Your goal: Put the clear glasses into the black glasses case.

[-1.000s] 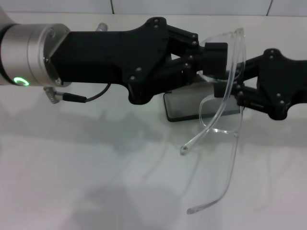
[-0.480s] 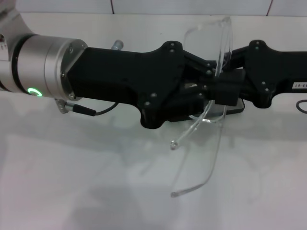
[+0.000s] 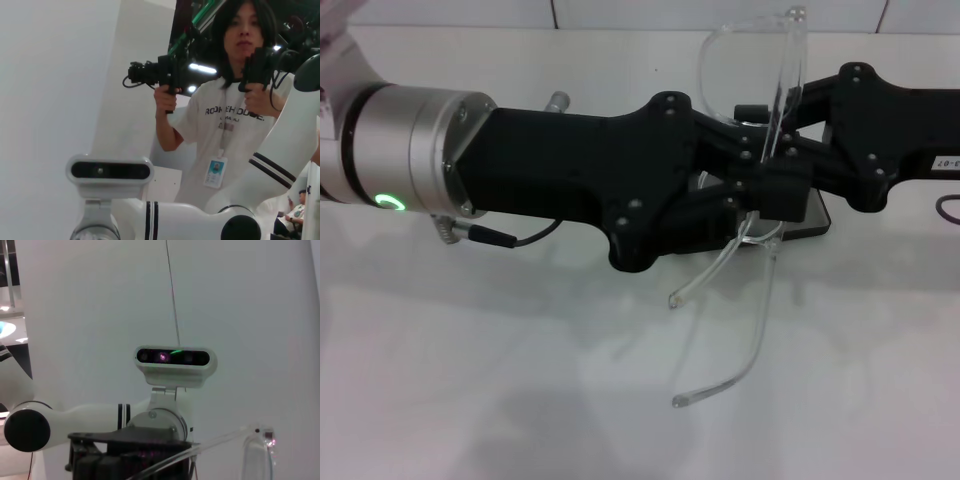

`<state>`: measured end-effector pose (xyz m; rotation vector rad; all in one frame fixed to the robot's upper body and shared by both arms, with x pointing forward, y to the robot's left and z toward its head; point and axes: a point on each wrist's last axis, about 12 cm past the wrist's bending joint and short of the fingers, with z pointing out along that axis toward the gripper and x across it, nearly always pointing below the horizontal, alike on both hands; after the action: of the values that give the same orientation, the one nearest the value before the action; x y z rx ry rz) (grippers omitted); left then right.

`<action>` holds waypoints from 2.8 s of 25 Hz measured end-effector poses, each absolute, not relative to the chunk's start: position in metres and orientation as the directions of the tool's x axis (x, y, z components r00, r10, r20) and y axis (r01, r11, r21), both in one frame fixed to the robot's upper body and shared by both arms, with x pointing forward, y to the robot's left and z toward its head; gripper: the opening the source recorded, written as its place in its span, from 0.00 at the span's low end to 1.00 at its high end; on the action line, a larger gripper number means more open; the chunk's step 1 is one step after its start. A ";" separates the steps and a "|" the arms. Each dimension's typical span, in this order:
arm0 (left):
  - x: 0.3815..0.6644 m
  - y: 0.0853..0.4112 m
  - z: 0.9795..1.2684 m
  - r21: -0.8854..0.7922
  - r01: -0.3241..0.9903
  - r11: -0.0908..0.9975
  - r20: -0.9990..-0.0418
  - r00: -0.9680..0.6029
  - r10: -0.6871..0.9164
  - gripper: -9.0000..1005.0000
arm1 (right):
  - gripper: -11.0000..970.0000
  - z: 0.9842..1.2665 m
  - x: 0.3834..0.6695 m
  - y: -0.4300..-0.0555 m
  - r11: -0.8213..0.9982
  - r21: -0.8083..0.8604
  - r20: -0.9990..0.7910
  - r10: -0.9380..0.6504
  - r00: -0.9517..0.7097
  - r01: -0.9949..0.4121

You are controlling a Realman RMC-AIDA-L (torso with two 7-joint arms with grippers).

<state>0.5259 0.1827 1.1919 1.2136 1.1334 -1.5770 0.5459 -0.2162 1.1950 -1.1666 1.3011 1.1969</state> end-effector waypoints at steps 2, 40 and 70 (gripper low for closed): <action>0.526 0.183 1.193 -0.162 0.955 -0.249 -0.978 -0.190 -0.091 0.06 | 0.13 1.193 0.545 -0.216 0.051 0.063 -0.997 -0.033 -0.065 -0.997; 0.531 0.189 1.189 -0.112 0.979 -0.169 -0.979 -0.138 -0.152 0.06 | 0.13 1.188 0.543 -0.215 0.033 0.052 -0.998 0.036 -0.051 -0.998; 0.544 0.191 1.180 -0.079 0.997 0.001 -0.976 -0.077 -0.202 0.06 | 0.13 1.185 0.558 -0.191 0.102 -0.009 -0.999 -0.032 0.006 -0.995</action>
<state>0.5436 0.1908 1.1802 1.0132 1.1182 -1.3488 0.5585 -0.1907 1.1855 -1.1598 1.2737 1.1122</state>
